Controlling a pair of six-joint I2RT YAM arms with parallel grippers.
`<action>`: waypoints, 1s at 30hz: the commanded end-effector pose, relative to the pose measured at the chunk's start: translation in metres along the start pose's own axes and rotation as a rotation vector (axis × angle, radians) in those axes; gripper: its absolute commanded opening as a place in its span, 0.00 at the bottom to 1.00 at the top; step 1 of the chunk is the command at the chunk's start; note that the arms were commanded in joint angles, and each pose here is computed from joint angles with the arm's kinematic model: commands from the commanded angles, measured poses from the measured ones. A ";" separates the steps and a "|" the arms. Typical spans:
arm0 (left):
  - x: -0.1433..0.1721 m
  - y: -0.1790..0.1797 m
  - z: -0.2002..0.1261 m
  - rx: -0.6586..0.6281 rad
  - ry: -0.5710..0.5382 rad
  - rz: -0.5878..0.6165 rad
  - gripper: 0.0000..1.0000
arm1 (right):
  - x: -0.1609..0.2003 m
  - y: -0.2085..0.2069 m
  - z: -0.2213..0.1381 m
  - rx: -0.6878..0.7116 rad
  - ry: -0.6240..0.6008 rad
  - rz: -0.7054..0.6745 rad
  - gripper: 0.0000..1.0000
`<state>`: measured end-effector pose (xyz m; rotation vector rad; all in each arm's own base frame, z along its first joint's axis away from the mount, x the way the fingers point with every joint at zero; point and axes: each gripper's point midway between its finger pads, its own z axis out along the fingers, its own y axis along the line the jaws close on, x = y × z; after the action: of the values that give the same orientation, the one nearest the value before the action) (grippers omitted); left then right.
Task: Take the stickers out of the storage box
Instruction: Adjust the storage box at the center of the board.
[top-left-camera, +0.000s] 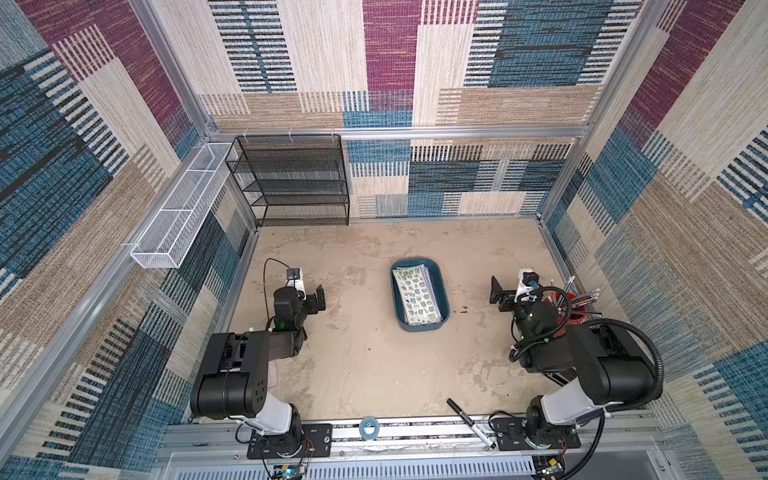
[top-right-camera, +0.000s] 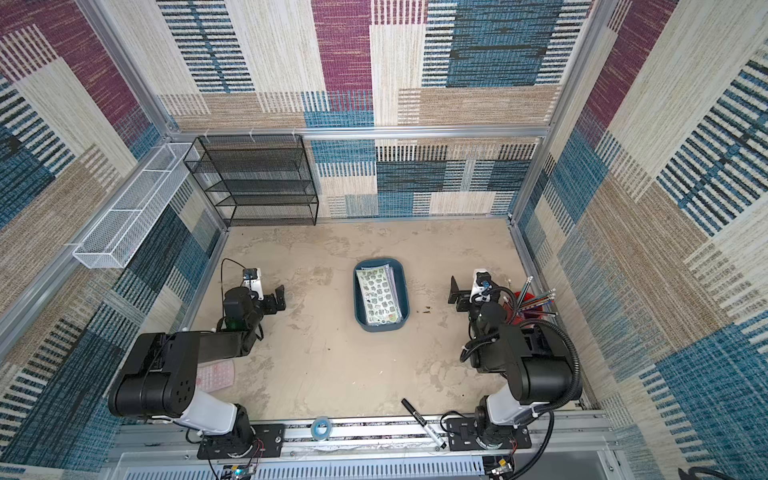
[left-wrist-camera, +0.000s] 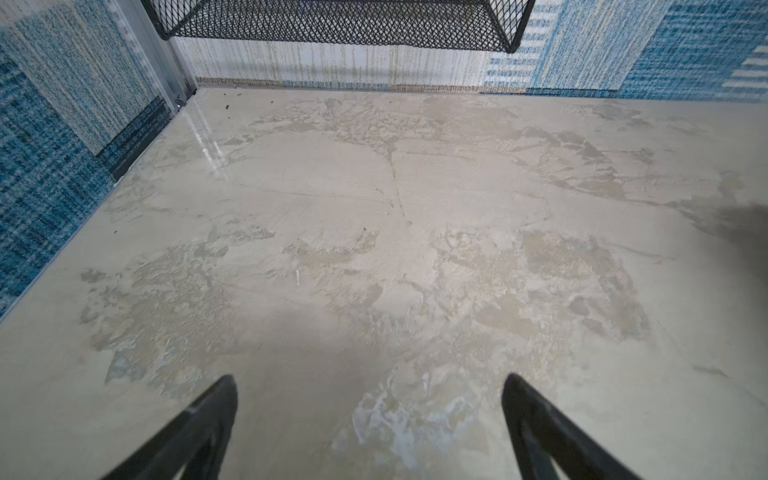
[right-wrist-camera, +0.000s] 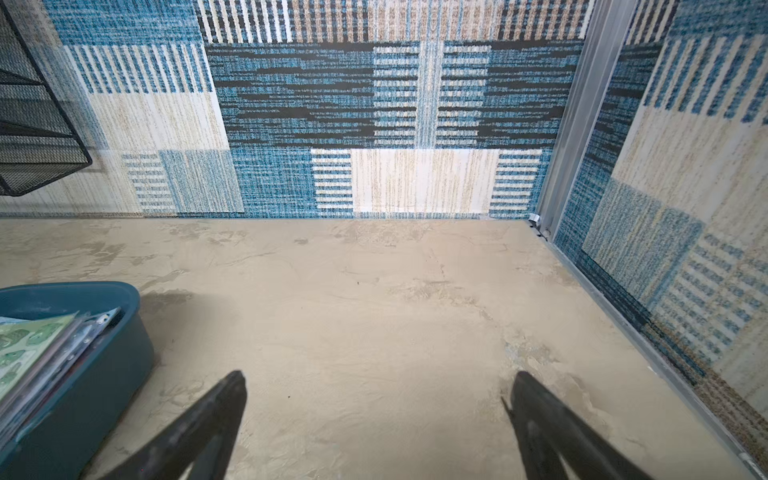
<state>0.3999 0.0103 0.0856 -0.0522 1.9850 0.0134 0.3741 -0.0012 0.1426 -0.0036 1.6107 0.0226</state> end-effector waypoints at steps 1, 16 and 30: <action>-0.010 -0.002 0.000 0.013 -0.034 0.044 0.99 | -0.007 0.003 -0.002 -0.014 -0.030 0.007 0.99; -0.010 -0.002 0.001 0.016 -0.029 0.039 0.99 | -0.006 0.001 -0.001 -0.006 -0.028 0.011 0.99; -0.010 -0.001 0.001 0.016 -0.031 0.038 0.99 | -0.007 0.001 -0.001 -0.004 -0.028 0.011 0.99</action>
<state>0.4009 0.0092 0.0864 -0.0448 1.9833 -0.0025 0.3724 -0.0005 0.1406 -0.0042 1.6160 0.0291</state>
